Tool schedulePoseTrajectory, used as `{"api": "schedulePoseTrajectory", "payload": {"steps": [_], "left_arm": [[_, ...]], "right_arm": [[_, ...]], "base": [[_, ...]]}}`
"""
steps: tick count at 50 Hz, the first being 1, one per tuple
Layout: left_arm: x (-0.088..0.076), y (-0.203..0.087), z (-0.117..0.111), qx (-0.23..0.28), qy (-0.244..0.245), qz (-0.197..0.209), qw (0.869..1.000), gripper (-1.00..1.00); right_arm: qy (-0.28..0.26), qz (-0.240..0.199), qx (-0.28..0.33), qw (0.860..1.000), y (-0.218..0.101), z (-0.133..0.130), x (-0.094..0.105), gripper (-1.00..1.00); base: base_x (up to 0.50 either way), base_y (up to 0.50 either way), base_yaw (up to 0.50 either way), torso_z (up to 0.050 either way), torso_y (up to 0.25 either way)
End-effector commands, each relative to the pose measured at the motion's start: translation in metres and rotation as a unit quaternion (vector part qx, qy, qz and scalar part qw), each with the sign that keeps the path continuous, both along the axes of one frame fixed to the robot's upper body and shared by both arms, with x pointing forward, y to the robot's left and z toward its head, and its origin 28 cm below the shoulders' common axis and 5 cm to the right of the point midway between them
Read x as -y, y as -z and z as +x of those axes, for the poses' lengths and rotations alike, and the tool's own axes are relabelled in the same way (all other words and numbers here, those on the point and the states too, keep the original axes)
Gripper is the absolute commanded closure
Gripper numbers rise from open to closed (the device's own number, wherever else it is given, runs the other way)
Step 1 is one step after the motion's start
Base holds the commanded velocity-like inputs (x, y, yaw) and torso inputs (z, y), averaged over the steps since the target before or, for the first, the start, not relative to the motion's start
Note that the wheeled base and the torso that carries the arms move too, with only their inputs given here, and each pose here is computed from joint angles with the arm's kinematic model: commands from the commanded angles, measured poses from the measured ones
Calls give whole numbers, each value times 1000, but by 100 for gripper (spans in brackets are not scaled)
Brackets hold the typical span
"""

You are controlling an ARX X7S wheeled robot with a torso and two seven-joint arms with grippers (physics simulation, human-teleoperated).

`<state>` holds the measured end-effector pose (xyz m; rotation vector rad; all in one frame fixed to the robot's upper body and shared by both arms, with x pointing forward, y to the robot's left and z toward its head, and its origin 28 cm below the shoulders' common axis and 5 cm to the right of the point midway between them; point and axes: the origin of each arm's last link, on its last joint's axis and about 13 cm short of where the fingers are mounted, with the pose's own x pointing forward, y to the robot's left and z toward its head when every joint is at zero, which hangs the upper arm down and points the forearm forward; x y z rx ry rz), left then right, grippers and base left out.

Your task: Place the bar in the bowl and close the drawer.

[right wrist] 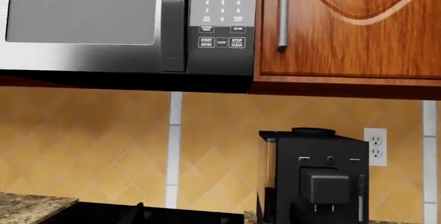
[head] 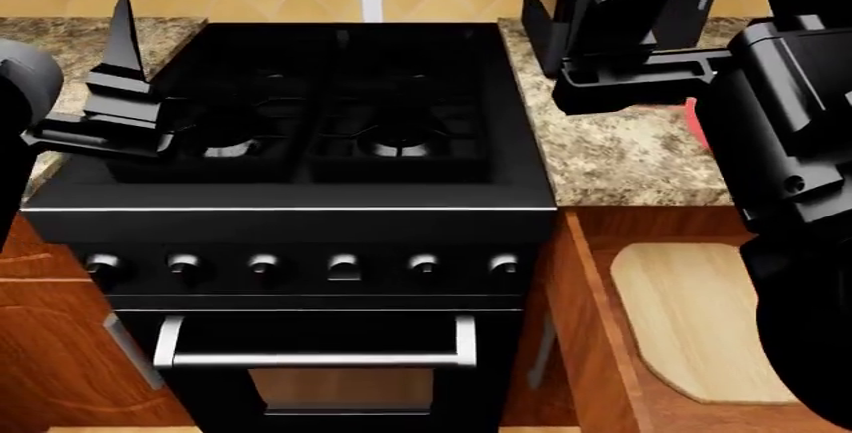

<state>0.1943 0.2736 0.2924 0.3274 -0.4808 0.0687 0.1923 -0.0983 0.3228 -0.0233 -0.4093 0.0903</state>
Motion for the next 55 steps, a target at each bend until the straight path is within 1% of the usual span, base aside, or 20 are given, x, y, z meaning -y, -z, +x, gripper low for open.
{"api": "schedulePoseTrajectory", "payload": {"steps": [1,8,21,27,36,40,45,55], "left_arm": [[-1,1,-6,0,1,2,1000,-100],[1,1,-5,0,4,2,1000,-100],[4,-3,-4,-4,9,11,1000,-100],[10,-3,-1,-10,19,32,999,-100],[19,-4,-2,-7,40,38,998,-100],[26,0,-2,-9,59,45,997,-100],[33,3,0,-5,75,38,996,-100],[36,0,-12,4,86,35,996,-100]], "right_arm": [[5,-1,-5,1000,2,0,1,-100],[12,10,-12,1000,6,-1,1,-100],[12,13,-12,1000,5,-6,2,-100],[19,15,-12,1000,9,-8,4,-100],[22,20,-8,1000,10,-11,6,-100],[23,23,-8,999,12,-11,7,-100],[23,24,-6,999,12,-14,6,-100],[31,33,-1,999,19,-23,9,-100]], "base": [[82,164,0,0,0],[1,0,-31,0,0],[0,0,-485,0,0],[0,0,-500,0,0],[0,0,-500,0,0],[0,0,-500,0,0],[0,0,-500,0,0],[0,0,-500,0,0]]}}
